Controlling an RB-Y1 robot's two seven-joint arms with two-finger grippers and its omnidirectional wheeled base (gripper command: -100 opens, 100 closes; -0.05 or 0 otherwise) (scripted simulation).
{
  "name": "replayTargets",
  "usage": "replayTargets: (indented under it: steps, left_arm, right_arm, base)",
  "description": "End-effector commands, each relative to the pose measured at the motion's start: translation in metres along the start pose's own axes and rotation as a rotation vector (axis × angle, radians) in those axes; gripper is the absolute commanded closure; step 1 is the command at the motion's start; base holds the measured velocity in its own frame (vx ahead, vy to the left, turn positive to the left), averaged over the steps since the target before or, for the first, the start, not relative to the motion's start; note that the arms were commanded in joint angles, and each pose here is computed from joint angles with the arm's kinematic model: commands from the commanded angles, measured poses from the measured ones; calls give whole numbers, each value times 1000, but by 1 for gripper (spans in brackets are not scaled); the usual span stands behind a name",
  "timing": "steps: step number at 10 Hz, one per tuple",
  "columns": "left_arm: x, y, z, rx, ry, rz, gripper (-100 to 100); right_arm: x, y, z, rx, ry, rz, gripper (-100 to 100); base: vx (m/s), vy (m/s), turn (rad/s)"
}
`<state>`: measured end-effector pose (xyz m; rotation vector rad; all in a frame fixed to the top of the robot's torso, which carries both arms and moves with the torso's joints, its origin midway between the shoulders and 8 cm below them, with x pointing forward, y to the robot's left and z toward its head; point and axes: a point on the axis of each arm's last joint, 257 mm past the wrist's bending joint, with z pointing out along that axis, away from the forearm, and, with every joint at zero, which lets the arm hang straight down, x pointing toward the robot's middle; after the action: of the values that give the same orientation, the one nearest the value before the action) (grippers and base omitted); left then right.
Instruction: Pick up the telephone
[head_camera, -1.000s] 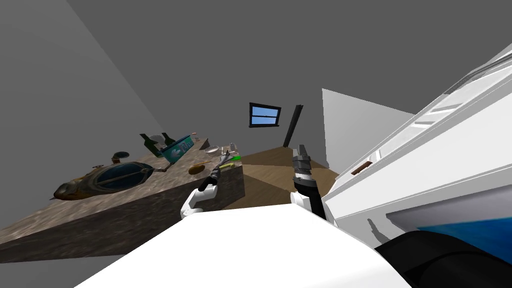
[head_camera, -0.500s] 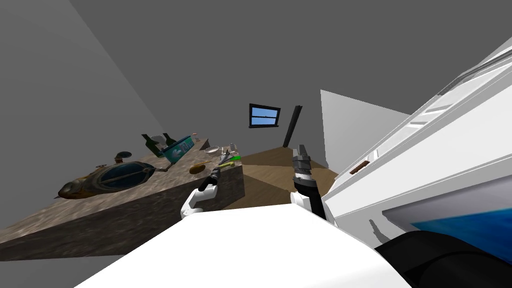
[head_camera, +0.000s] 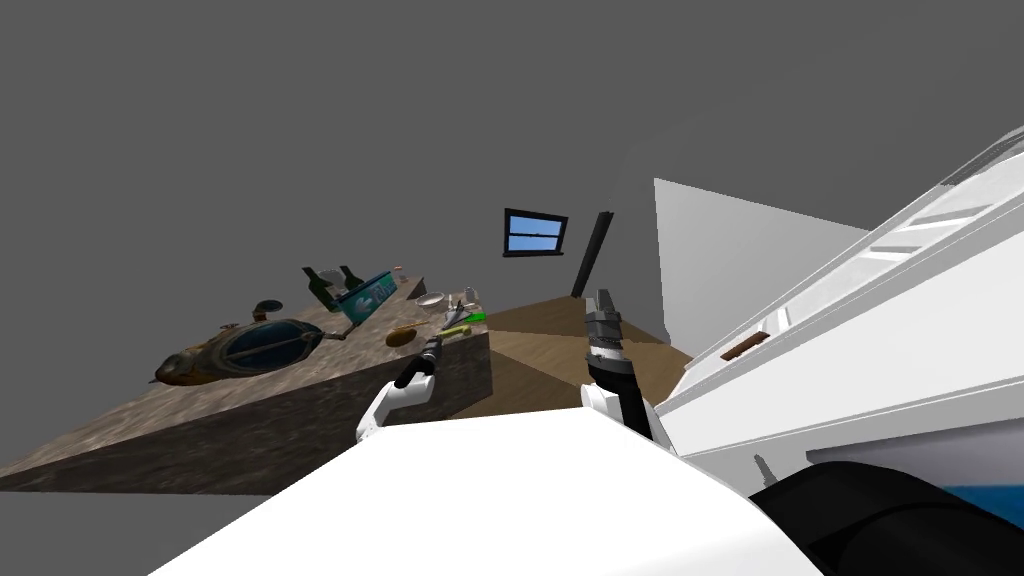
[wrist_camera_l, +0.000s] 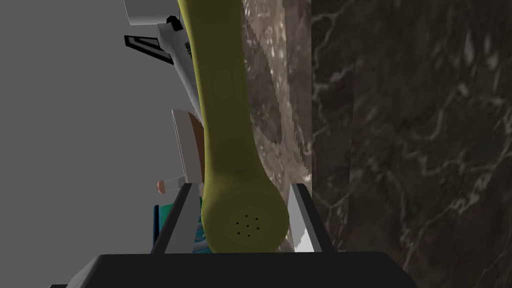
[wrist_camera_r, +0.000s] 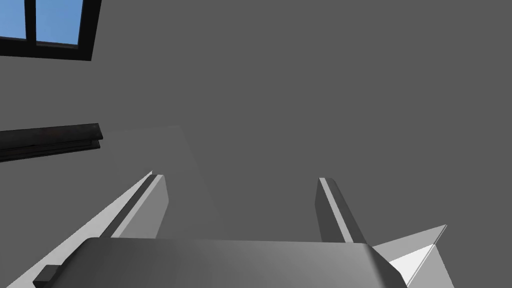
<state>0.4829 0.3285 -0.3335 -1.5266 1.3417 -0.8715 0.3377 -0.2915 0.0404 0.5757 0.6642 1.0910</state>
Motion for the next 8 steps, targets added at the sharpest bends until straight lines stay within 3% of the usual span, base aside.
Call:
replayTargets:
  steps: [1, 6, 7, 8]
  left_arm:
    - [10, 2, -9, 2, 18, 7, 100]
    - [36, 8, -39, 4, 72, 20, 100]
    - [31, 8, -36, 3, 65, 20, 100]
    - [32, 9, -37, 3, 66, 20, 0]
  right_arm:
    - [0, 0, 0, 0, 0, 0, 0]
    - [0, 0, 0, 0, 0, 0, 0]
    - [0, 0, 0, 0, 0, 0, 0]
    - [0, 0, 0, 0, 0, 0, 0]
  base:
    - [76, 1, 95]
    - [55, -3, 114]
    - [24, -4, 30]
    - [0, 0, 0]
